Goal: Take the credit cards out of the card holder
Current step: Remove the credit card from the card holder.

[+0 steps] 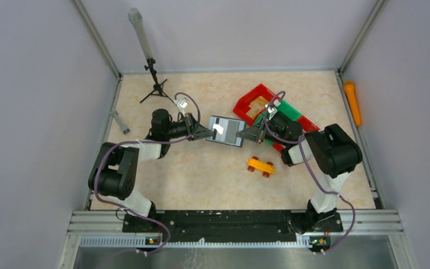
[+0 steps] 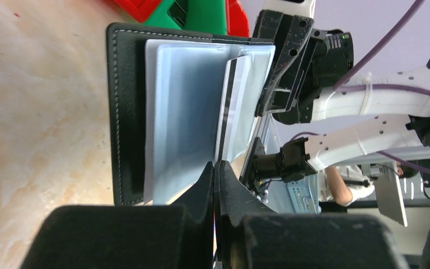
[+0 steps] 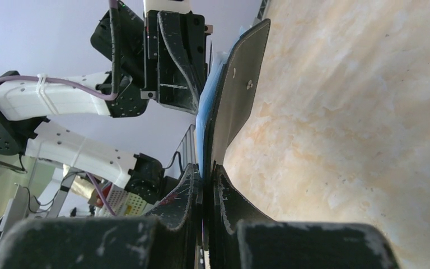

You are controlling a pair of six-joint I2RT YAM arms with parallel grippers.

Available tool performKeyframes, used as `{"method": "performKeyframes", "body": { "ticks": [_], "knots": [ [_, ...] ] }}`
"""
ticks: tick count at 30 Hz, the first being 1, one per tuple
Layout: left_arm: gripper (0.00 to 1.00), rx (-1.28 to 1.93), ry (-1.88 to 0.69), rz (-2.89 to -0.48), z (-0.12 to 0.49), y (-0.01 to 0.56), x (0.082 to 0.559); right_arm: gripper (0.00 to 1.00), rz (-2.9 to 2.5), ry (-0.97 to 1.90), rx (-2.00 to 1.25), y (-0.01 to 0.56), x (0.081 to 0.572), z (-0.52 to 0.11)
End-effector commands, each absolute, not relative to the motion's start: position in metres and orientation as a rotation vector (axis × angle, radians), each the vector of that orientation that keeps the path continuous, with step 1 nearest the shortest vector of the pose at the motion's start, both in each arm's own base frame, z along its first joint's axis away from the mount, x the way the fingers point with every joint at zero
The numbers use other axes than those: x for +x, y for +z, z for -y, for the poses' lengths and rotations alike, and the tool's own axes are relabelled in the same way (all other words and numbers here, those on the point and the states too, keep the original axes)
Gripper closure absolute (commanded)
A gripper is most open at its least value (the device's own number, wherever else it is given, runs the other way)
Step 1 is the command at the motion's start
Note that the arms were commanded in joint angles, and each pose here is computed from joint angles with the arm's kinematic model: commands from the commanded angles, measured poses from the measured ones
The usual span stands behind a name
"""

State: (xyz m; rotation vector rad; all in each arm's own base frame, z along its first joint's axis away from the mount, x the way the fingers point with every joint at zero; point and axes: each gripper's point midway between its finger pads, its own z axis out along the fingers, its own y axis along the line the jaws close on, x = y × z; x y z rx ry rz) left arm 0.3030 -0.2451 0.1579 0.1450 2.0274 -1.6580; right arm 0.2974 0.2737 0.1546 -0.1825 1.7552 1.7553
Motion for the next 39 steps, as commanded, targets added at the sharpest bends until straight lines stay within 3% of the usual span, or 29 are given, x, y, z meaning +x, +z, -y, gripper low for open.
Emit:
{"method": "performKeyframes", "body": {
  "ticks": [1,12,24,27,30,33,39],
  "knots": [
    [1.00,0.155,-1.627,-1.931,0.238,0.177,0.311,1.00,-1.671,1.721,-0.239,0.168,0.300,-0.270],
    [1.00,0.126,-1.554,-1.939,0.230,0.174,0.315,1.00,-1.678,1.718,-0.235,0.166,0.301,-0.270],
    [0.97,0.234,-1.686,-1.952,0.256,0.173,0.304,1.00,-1.649,1.759,-0.248,0.172,0.297,-0.271],
    [0.91,0.248,-1.699,-1.956,0.260,0.173,0.302,1.00,-1.650,1.757,-0.248,0.172,0.297,-0.271],
    [0.71,0.246,-1.702,-1.960,0.261,0.172,0.302,1.00,-1.652,1.758,-0.248,0.172,0.296,-0.271],
    [0.61,0.248,-1.716,-1.963,0.263,0.171,0.301,1.00,-1.649,1.760,-0.253,0.172,0.296,-0.272],
    [0.61,0.253,-1.754,-1.955,0.267,0.170,0.300,1.00,-1.631,1.776,-0.302,0.179,0.289,-0.279]
  ]
}}
